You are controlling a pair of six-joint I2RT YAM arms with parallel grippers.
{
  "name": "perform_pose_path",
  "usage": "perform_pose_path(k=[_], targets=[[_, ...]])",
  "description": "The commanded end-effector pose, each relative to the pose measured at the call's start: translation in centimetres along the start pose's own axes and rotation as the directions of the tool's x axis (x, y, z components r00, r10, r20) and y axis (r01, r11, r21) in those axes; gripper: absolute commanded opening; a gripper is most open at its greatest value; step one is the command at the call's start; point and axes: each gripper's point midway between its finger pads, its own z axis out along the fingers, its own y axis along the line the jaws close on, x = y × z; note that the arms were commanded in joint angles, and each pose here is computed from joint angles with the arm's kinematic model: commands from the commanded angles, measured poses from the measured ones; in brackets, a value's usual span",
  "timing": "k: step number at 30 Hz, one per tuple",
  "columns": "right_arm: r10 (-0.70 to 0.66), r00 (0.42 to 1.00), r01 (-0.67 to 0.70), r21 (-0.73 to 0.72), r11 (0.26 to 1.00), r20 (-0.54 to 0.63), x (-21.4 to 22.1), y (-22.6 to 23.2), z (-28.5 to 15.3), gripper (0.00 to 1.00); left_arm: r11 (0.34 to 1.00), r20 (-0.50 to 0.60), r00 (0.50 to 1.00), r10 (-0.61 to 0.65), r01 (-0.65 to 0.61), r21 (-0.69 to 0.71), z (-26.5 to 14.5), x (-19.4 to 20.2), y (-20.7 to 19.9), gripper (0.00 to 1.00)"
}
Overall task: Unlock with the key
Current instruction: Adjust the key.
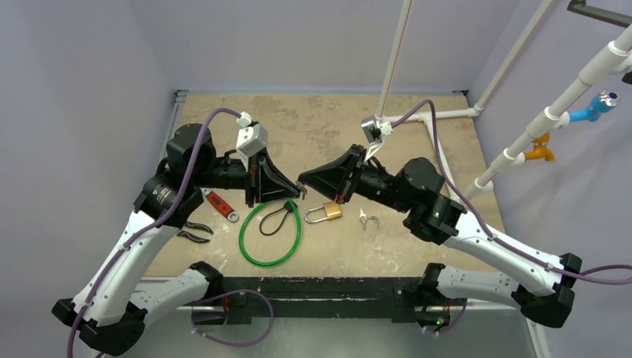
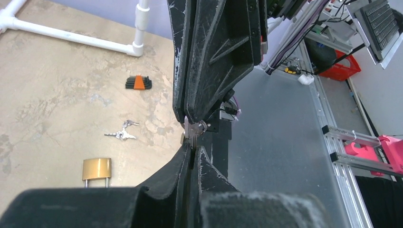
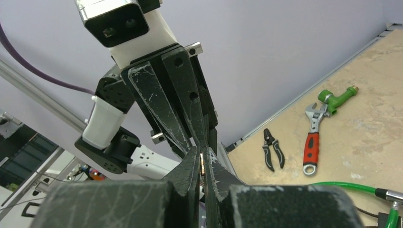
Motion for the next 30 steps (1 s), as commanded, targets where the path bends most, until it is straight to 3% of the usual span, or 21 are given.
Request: perform_pose_path(k=[1, 5, 12, 19, 26, 30], targets=[[-0.023, 1.0, 0.023, 0.014, 1.0, -0.004, -0.9, 0.4, 0.1, 0.02, 0.997, 0.0, 0.997, 0.082, -0.082, 0.012, -0.6, -0.8, -0.7, 0.0], [-0.043, 0.999, 0.044, 0.031, 0.999, -0.032, -0.6, 0.2, -0.1, 0.06, 0.994, -0.02, 0.994, 0.109, -0.109, 0.018, -0.9, -0.7, -1.0, 0.0], [-0.143, 0.986, 0.146, 0.033, 0.989, -0.081, -1.7, 1.3, -1.7, 0.23, 0.991, -0.148, 0.98, 0.131, -0.132, 0.003, -1.5, 1.0, -0.3, 0.0], [-0.215, 0.971, 0.219, 0.034, 0.975, -0.108, -2.7, 1.7, -1.1, 0.38, 0.964, -0.255, 0.939, 0.23, -0.256, -0.071, -2.2, 2.2, 1.2, 0.0], [-0.298, 0.916, 0.314, 0.018, 0.949, -0.267, 0.1, -0.4, 0.8, 0.55, 0.968, -0.315, 0.927, 0.203, -0.239, -0.08, -3.0, 2.6, 0.4, 0.0], [-0.34, 0.887, 0.338, -0.063, 0.939, -0.313, 2.3, -0.6, 0.6, 0.61, 0.963, -0.345, 0.911, 0.227, -0.264, -0.063, -3.3, 3.0, 0.0, 0.0]])
